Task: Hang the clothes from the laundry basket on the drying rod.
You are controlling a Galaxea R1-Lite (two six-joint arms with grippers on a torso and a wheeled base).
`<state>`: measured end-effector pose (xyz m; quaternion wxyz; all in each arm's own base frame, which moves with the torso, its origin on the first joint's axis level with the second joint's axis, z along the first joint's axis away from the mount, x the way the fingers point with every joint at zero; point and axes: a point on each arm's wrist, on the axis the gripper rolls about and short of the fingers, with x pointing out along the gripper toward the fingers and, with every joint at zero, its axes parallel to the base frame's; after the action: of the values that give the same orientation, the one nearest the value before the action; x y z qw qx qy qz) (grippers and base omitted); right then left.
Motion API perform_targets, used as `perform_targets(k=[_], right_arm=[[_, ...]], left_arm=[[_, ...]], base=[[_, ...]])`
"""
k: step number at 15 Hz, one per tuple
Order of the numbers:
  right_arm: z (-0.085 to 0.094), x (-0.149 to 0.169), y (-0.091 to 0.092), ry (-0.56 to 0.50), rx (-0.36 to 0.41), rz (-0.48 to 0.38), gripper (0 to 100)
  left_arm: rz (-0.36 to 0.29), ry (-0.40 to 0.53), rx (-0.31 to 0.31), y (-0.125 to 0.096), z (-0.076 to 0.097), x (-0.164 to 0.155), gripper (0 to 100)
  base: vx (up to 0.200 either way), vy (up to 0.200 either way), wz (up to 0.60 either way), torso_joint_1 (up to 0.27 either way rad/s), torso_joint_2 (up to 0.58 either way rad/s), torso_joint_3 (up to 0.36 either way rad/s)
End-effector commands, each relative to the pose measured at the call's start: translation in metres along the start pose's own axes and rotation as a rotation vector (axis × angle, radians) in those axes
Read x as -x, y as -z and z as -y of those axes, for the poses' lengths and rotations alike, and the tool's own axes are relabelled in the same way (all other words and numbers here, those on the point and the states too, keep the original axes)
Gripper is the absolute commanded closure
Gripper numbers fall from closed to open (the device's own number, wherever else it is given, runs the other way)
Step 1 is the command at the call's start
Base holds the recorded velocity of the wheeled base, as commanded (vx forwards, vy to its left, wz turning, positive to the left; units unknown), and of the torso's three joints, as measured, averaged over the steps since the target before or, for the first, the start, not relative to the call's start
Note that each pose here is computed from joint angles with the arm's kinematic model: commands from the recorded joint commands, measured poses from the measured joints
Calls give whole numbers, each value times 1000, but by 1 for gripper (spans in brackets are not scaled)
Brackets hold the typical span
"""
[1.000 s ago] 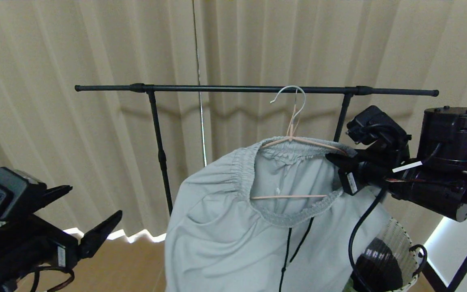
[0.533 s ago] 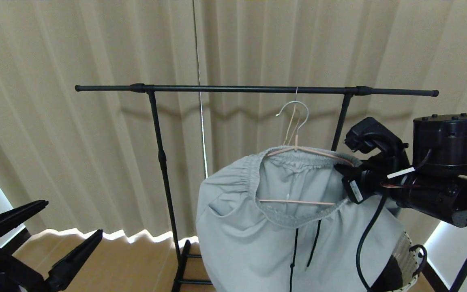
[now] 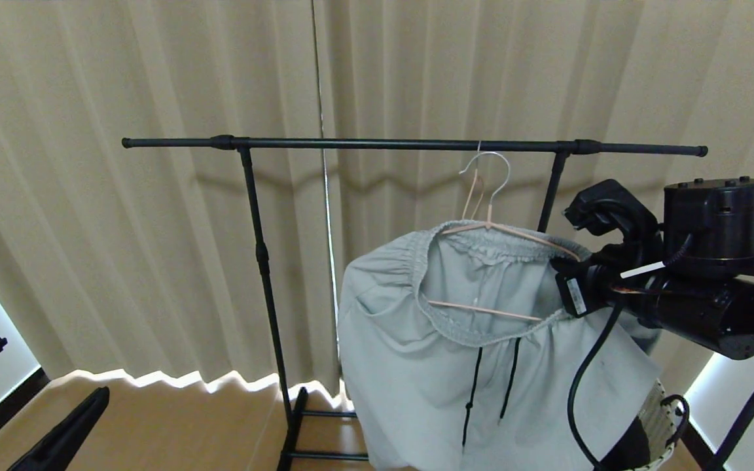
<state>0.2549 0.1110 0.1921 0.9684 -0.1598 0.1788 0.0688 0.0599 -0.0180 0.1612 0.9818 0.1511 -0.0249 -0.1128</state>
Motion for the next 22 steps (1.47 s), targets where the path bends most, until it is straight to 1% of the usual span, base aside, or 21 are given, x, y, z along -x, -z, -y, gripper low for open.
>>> perform_targets(k=[1,4,15,18,20,22], right_arm=[[-1,-3,-4,-2,-21,9,100],[-2,-3,-4,-4,-21,8,100],[-2,-6,-7,0,-22,10,100],[-4,-12,-7,4,-19,1,100],[-4,-13,-9,35,-20,-1,100],[-3,-16,-11,58,-22,-2,100]], left_arm=[[-18,-19,0,3,0,0,0],[-27,-25,0,6,0,1,0],[-35,-25,-1,7,0,1,0],[-64,-16,0,10,1,1,0],[-78,-11,19,11,1,1,0],[-86,-7,21,13,2,1,0]], base=[[0,0,0,0,0,0],[0,0,0,0,0,0],[200,0,0,3,2,3],[200,0,0,1,1,5],[200,0,0,0,0,-2],[200,0,0,5,2,-2]])
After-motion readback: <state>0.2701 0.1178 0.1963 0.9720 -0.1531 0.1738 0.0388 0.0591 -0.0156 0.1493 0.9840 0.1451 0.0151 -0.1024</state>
